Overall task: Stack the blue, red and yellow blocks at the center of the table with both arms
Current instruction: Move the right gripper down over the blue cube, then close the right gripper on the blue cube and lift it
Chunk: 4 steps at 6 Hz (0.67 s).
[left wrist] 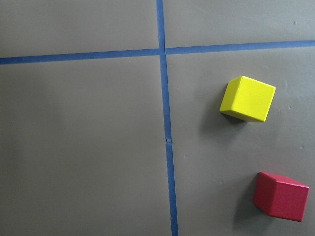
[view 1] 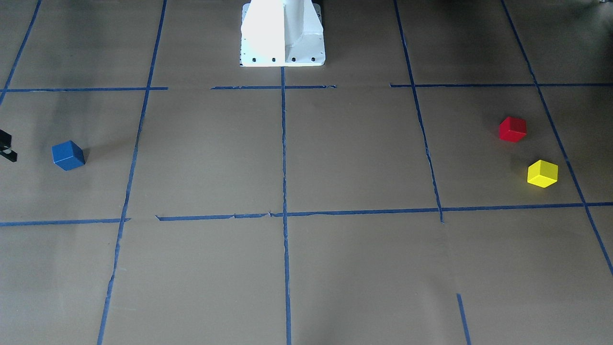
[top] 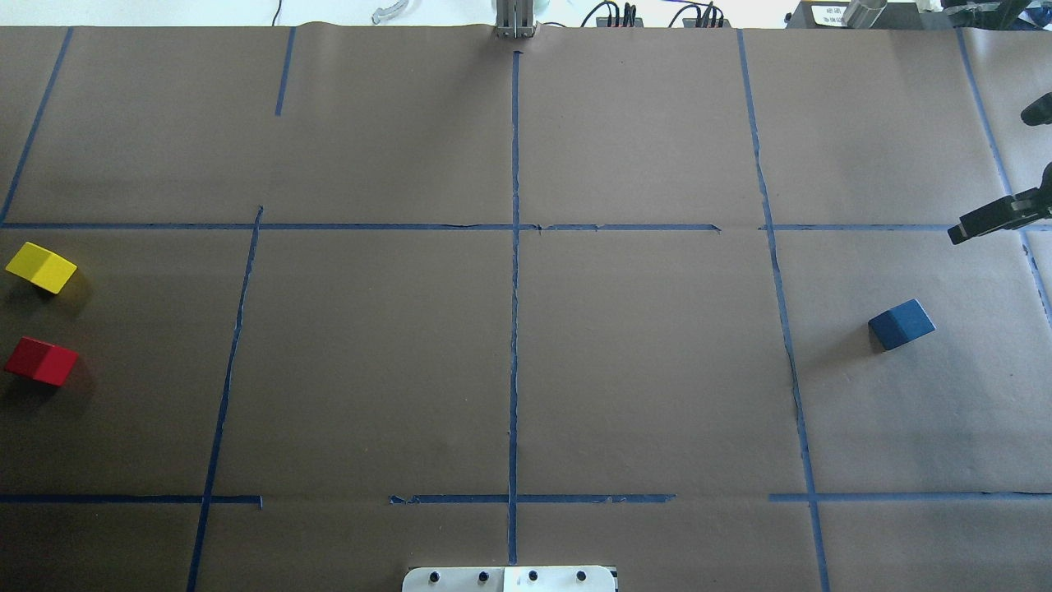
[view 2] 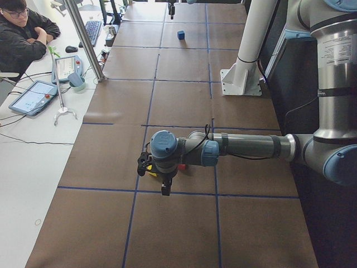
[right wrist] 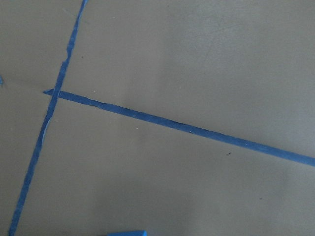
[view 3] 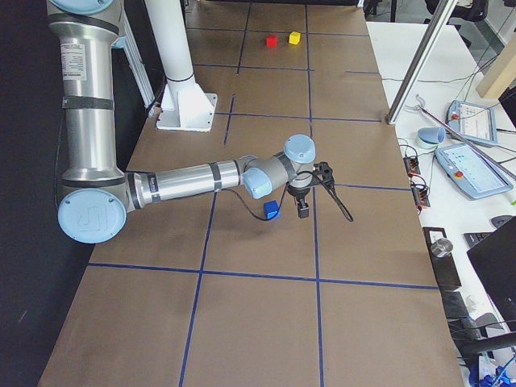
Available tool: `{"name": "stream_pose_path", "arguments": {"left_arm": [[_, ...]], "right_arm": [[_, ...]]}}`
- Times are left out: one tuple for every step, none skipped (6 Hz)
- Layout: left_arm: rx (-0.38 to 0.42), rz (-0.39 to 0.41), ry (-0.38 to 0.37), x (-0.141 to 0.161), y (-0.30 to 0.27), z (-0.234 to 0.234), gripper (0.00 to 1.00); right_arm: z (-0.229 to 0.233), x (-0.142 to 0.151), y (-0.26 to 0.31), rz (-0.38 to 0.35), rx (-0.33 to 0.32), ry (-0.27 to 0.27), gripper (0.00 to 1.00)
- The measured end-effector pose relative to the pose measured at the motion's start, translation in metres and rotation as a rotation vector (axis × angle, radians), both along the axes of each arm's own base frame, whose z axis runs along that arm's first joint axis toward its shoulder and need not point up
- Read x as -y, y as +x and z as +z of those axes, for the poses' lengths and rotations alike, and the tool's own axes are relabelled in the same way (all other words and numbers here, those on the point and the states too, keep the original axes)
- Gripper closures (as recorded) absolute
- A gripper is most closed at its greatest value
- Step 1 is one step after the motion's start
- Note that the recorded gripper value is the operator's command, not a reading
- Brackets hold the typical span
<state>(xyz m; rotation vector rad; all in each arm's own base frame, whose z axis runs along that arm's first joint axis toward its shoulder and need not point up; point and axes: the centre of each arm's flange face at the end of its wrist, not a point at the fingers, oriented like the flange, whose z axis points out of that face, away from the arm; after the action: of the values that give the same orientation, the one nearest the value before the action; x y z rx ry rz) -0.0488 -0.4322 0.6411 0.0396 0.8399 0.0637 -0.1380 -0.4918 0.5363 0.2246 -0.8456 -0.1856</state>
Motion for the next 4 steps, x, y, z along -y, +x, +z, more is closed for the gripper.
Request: {"name": "stream_pose_path", "arguments": {"left_arm": [[0.0, 0.0, 0.0, 0.0, 0.0, 0.0, 0.0], [0.0, 0.0, 0.0, 0.0, 0.0, 0.0, 0.0], [0.0, 0.0, -0.001, 0.0, 0.0, 0.0, 0.0], [0.0, 0.0, -0.002, 0.0, 0.0, 0.001, 0.0]], "right_arm": [[0.004, -0.015, -0.031, 0.018, -0.01, 0.013, 0.0], [0.012, -0.03, -0.053, 0.018, -0.029, 0.024, 0.0], [0.021, -0.044, -0.064, 0.003, -0.038, 0.031, 0.0], [0.029, -0.055, -0.07, -0.016, -0.038, 0.036, 0.0]]}}
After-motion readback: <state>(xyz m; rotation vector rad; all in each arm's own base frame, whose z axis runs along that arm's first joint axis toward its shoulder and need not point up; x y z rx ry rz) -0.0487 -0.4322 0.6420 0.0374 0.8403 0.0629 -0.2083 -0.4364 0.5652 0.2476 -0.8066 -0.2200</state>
